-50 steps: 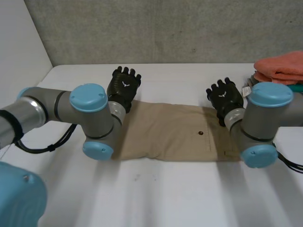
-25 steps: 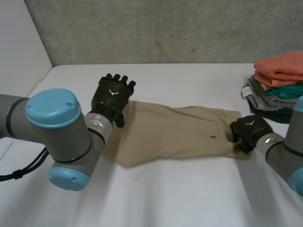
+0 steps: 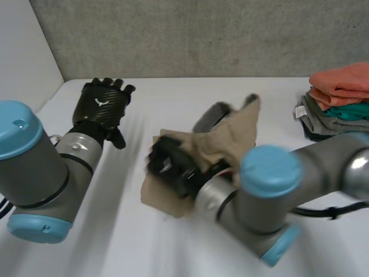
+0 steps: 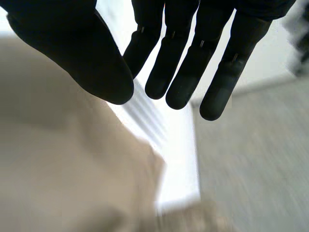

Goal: Fold the laundry.

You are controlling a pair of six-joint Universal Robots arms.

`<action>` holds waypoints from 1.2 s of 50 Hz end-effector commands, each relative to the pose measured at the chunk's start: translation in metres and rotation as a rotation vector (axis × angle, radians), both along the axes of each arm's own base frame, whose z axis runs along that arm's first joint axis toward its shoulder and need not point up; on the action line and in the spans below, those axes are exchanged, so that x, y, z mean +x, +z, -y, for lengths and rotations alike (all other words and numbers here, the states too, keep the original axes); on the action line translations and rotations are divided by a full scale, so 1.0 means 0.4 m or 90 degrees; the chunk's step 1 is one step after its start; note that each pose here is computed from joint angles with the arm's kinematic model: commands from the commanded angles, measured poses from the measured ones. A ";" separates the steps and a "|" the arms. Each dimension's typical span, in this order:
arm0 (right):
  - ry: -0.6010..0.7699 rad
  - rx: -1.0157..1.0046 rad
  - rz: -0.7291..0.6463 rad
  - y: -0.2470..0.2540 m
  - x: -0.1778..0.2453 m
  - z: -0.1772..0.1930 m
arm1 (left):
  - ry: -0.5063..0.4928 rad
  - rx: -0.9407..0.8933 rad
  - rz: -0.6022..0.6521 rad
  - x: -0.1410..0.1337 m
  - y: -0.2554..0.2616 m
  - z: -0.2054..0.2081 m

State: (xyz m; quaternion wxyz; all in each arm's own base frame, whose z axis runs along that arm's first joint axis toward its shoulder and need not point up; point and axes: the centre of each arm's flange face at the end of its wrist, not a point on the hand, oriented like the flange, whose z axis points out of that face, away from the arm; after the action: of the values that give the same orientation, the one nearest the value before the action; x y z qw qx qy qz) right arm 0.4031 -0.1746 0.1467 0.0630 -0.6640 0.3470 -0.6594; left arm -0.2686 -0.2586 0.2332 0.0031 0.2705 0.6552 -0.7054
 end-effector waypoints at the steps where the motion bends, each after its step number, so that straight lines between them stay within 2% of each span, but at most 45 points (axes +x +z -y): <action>1: 0.027 -0.017 0.010 -0.005 0.056 -0.030 | 0.033 0.008 -0.030 0.039 0.008 0.018; 3: 0.007 0.013 0.035 0.018 0.051 -0.019 | 0.034 0.003 -0.038 0.039 0.017 0.024; 10: -0.077 0.299 0.283 0.225 -0.027 0.035 | 0.021 -0.050 -0.073 0.016 0.095 0.042; 12: -0.143 0.366 0.347 0.267 -0.087 0.084 | 0.011 -0.060 -0.080 0.002 0.111 0.039; 16: -0.306 0.408 0.324 0.228 -0.200 0.182 | -0.015 -0.057 -0.082 -0.027 0.107 0.020; 22: -0.392 0.407 0.219 0.170 -0.262 0.233 | -0.038 -0.032 -0.072 -0.057 0.069 0.004; 24: -0.394 0.406 0.193 0.138 -0.254 0.248 | -0.047 -0.024 -0.070 -0.068 0.057 -0.005; 39: -0.405 0.428 0.197 0.067 -0.235 0.336 | -0.041 -0.003 -0.057 -0.063 0.026 -0.006; 44: -0.389 0.409 0.210 0.080 -0.214 0.347 | -0.042 0.005 -0.052 -0.060 0.016 -0.012; 47: -0.368 0.368 0.250 0.116 -0.200 0.370 | -0.043 0.009 -0.050 -0.056 0.009 -0.020; 51: -0.325 0.310 0.298 0.162 -0.173 0.386 | -0.029 0.011 -0.048 -0.041 0.006 -0.013; 53: -0.258 0.300 0.302 0.175 -0.118 0.348 | -0.019 0.007 -0.050 -0.026 0.016 -0.012; 55: -0.187 0.307 0.291 0.169 -0.065 0.297 | -0.009 0.002 -0.053 -0.006 0.027 -0.010; 57: -0.153 0.319 0.277 0.155 -0.042 0.272 | -0.001 0.001 -0.054 0.008 0.029 -0.008; 58: -0.115 0.342 0.249 0.118 -0.016 0.240 | 0.004 0.001 -0.054 0.014 0.029 -0.006; 60: -0.091 0.358 0.231 0.092 -0.002 0.218 | 0.010 -0.001 -0.056 0.025 0.033 -0.006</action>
State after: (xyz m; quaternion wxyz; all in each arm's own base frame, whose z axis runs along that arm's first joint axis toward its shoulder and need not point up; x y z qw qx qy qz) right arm 0.3663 -0.3023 0.2097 0.1826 -0.3985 0.5825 -0.6845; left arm -0.2744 -0.2545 0.2416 -0.0321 0.2490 0.6543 -0.7134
